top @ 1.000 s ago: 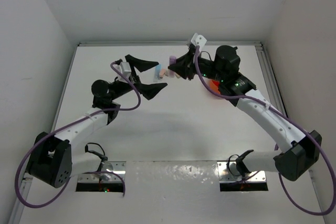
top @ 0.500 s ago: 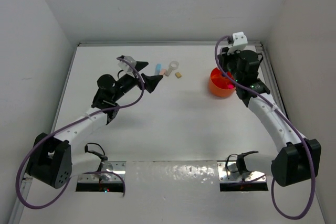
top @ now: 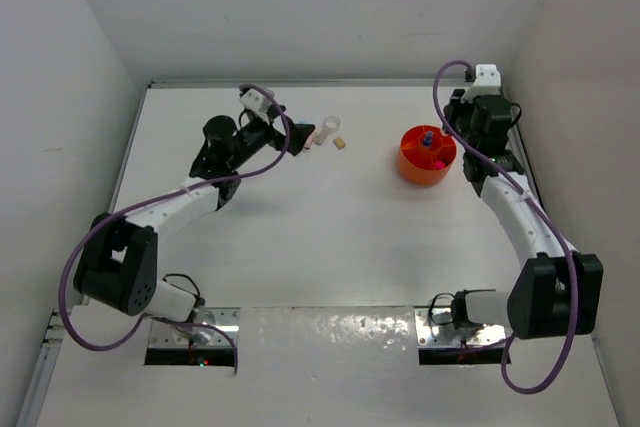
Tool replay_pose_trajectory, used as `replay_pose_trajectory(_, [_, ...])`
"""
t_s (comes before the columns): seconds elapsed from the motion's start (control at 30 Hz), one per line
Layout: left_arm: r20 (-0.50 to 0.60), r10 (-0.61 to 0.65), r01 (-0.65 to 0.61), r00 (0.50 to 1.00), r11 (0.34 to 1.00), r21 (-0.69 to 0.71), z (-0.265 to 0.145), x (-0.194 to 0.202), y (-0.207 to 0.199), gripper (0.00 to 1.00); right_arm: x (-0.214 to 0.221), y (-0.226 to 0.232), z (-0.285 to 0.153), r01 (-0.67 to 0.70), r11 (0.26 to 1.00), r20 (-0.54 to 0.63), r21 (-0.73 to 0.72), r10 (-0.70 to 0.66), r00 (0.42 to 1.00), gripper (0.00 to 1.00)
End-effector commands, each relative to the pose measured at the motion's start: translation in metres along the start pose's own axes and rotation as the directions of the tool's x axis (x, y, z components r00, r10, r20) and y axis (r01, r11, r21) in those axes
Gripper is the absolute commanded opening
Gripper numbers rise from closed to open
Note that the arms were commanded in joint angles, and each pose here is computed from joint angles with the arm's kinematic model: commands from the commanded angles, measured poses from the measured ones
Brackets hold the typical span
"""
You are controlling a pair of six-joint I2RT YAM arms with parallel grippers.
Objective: Sort the stationery into containers
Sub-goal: Place the pen in the storage box.
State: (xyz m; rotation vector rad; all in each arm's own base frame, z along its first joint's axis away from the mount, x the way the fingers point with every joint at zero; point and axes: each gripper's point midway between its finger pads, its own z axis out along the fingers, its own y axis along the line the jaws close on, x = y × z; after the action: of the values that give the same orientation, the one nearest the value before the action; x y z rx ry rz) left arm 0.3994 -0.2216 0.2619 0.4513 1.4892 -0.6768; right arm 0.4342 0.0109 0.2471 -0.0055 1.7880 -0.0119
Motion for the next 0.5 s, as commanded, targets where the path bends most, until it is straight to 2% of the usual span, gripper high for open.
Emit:
replay_pose_trajectory(0.0, [0.041,0.017,-0.017,0.999,1.000,-0.007,0.014,-0.020,0.011,1.00,-0.002,-0.023,-0.005,-0.072,0.994,0.042,0.079,0.069,0.997,0.00])
replay_pose_trajectory(0.1, [0.052,0.018,-0.018,0.998,1.000,-0.012,0.022,-0.024,0.020,1.00,0.019,-0.026,-0.006,-0.114,0.987,0.010,0.113,0.114,0.993,0.00])
replay_pose_trajectory(0.27, [0.076,0.013,-0.012,0.997,1.000,-0.013,0.026,-0.029,0.029,1.00,0.043,-0.038,-0.009,-0.182,0.964,0.031,0.196,0.179,0.983,0.00])
replay_pose_trajectory(0.47, [0.080,-0.006,0.008,0.997,1.000,-0.025,0.021,-0.026,0.035,1.00,0.058,-0.045,0.002,-0.193,0.962,0.040,0.193,0.189,0.981,0.00])
